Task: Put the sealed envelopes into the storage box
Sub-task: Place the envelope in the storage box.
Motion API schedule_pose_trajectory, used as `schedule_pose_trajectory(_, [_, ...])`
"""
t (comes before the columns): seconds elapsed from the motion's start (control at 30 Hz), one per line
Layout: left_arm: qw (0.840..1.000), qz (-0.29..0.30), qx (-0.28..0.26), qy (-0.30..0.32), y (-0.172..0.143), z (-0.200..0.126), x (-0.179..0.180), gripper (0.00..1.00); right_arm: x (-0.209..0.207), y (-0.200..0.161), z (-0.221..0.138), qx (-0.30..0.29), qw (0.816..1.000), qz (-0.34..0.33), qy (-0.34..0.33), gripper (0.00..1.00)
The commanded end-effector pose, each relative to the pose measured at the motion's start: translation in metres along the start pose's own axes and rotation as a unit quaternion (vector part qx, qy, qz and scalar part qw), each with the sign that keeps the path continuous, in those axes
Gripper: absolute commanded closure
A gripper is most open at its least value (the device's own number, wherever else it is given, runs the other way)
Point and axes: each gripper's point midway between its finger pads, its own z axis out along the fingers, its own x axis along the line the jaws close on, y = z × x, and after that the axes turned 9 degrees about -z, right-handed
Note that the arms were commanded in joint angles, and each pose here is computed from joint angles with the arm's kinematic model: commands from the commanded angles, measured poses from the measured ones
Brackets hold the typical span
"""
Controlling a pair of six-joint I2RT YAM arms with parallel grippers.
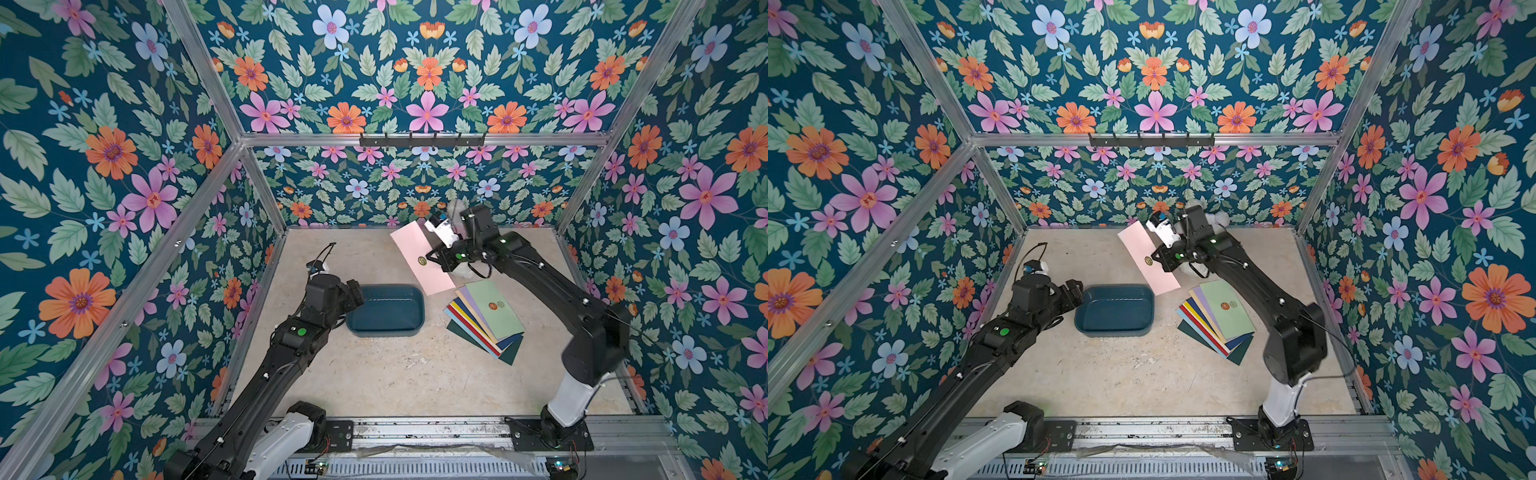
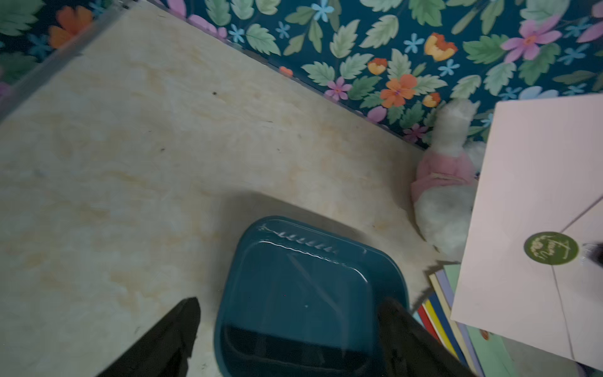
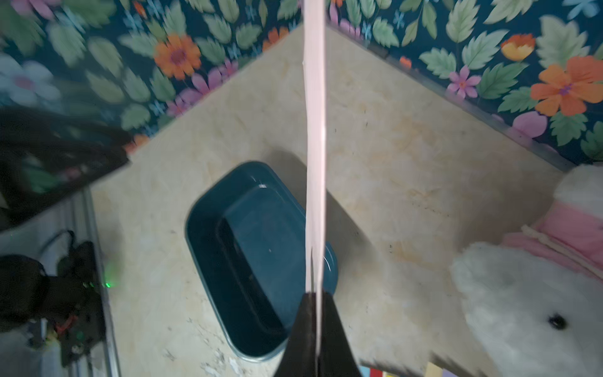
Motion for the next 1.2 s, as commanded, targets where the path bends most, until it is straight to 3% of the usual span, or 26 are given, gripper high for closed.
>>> schedule_pose_trajectory(0.0, [0.997, 0.016, -0.018, 0.079, 0.0, -0.01, 0.038, 0.1, 0.008, -0.013, 0.012, 0.087, 0.994, -0.062, 0.015, 1.0])
schedule_pose_trajectory(0.13, [0.997, 0.014, -0.015, 0.075, -0.003, -0.013, 0.039, 0.1, 0.035, 0.006, 0.028, 0.084, 0.987, -0.128, 0.054, 1.0])
schedule_pose_trajectory(0.47, [0.995, 0.014, -0.033, 0.096, 0.004, -0.031, 0.052, 0.1, 0.082, -0.013, 0.064, 0.149, 0.952, -0.265, 0.034, 1.0])
schedule_pose_trajectory(1.17, [0.996, 0.015, -0.034, 0.083, 0.004, -0.034, 0.05, 0.1, 0.119, -0.064, 0.118, 0.217, 0.904, -0.367, 0.04, 1.0])
